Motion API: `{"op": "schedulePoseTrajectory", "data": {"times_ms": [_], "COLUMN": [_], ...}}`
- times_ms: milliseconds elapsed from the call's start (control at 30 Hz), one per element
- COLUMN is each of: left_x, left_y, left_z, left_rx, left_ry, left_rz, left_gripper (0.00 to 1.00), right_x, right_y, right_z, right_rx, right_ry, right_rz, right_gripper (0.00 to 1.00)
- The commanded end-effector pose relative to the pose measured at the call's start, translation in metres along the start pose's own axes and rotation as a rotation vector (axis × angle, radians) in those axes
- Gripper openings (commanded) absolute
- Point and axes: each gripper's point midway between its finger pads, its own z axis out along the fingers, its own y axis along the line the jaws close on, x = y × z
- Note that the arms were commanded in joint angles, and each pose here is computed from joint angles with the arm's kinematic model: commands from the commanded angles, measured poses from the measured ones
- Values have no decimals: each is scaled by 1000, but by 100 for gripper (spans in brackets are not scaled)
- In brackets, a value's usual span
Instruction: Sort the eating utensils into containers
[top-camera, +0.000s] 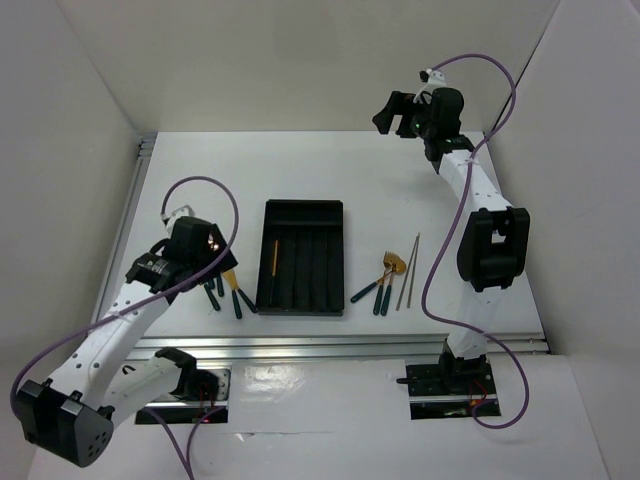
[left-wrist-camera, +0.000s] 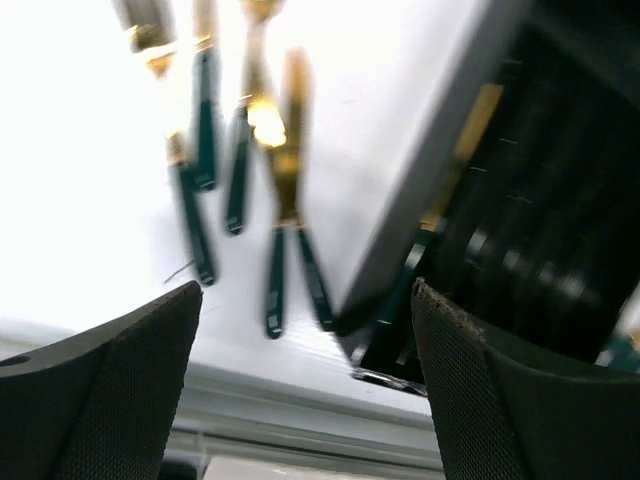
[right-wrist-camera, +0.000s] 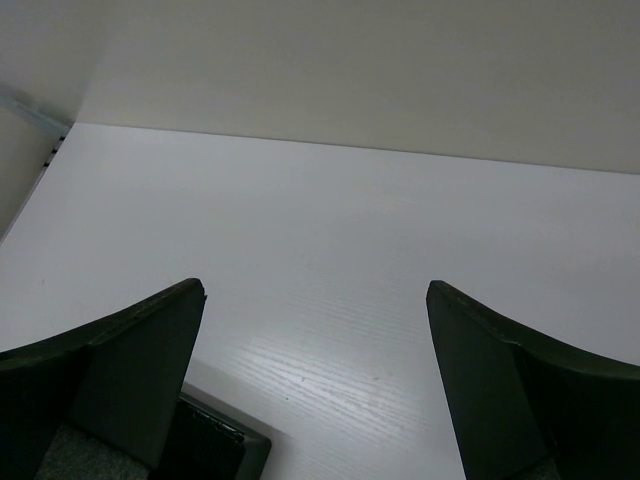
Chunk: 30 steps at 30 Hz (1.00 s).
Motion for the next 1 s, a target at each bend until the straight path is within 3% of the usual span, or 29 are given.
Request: {"op": "schedulePoseTrajectory", "data": {"times_ms": [0, 100, 333, 667, 800, 967], "left_x": [6, 13, 38, 53, 54, 51], "left_y": [32, 46, 62, 71, 73, 74], "left_z": [4, 14, 40, 49, 49, 51], "left_rx": [-125, -181, -273, -276, -262, -250], "left_ry": [-6, 24, 132, 174, 178, 168], "left_rz": [-125, -168, -188, -232, -236, -247], "left_gripper": [91, 92, 81, 70, 72, 90], "right_x": [-36, -36, -35, -35, -38, -34], "right_y": [16, 16, 13, 13, 16, 14], "right_z": [-17, -17, -16, -16, -17, -14], "right_rx": [-37, -37, -28, -28, -39, -37], "right_ry": [-79, -79, -81, -81, -87, -79], "right_rz": [-27, -27, -26, -26, -30, -27], "right_gripper": [100, 100, 100, 100, 100, 100]}}
